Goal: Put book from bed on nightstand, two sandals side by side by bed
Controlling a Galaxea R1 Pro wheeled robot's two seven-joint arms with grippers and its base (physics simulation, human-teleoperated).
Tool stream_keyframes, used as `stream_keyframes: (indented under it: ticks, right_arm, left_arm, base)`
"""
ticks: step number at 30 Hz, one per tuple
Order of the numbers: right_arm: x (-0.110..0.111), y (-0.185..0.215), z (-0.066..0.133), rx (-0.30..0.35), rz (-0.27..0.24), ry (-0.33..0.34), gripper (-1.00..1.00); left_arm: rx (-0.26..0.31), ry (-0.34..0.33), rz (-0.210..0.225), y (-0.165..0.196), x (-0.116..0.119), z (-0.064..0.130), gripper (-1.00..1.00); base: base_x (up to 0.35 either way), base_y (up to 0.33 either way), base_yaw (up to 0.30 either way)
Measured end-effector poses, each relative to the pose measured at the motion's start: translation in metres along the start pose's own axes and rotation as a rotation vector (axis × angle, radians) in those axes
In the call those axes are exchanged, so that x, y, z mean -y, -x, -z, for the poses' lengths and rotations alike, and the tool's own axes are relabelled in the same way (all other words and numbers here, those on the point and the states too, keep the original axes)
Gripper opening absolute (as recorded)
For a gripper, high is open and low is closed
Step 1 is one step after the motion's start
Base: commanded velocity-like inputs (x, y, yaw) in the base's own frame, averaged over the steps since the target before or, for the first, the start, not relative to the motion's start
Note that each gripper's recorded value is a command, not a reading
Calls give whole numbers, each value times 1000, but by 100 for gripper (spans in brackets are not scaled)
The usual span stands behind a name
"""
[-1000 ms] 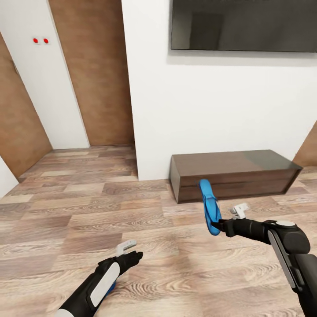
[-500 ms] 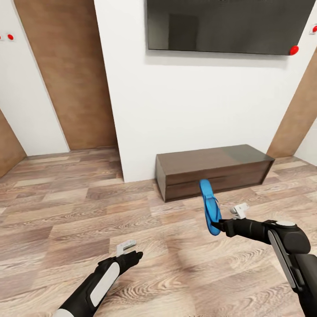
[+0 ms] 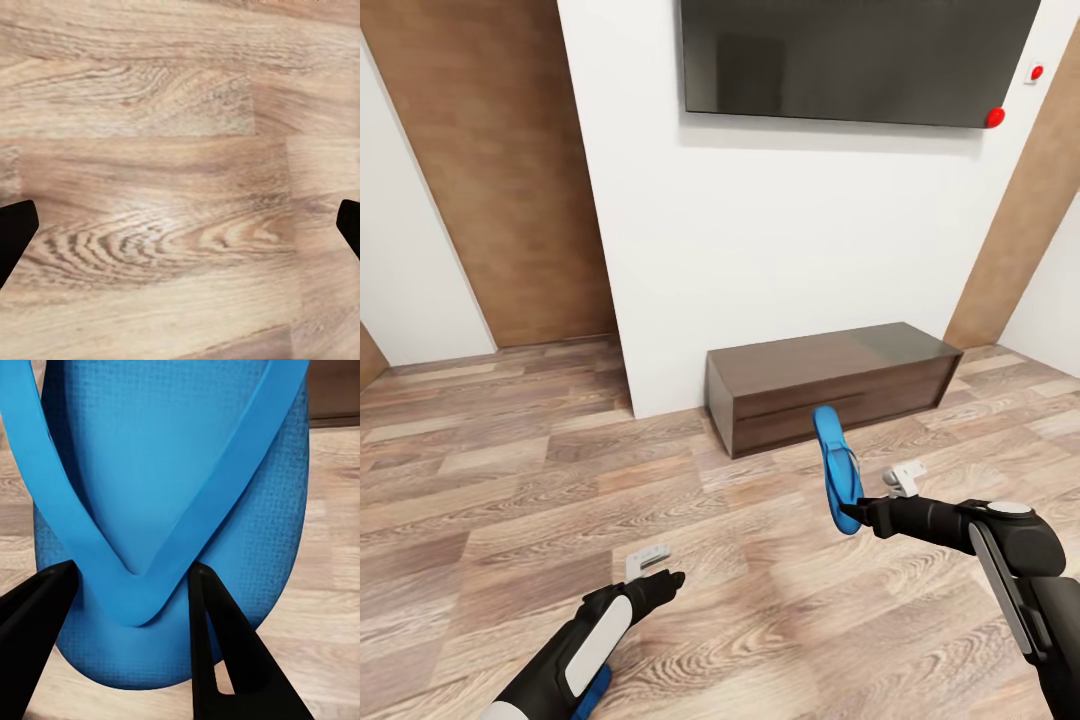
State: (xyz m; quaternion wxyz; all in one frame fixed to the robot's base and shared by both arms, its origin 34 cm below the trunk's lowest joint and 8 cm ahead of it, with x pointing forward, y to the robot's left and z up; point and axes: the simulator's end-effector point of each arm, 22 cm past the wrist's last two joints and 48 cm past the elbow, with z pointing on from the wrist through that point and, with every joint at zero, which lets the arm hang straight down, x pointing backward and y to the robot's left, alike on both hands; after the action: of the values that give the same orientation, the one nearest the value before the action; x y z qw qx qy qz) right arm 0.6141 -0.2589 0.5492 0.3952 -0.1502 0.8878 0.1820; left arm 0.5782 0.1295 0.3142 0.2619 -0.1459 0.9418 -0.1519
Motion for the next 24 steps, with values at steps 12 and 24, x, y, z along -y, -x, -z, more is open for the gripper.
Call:
stream_keyframes:
  ticks: [12,24]
  right_arm:
    - [2,1,0,8,3,-3,-100]
    - [4,2,1,10,2,-10,-100]
  left_arm:
    - [-1,-2,1,0,1,0,100]
    - [-2,-1,2,0,0,0,100]
  base:
    - [-54,97,-5]
    - [-125,239,0]
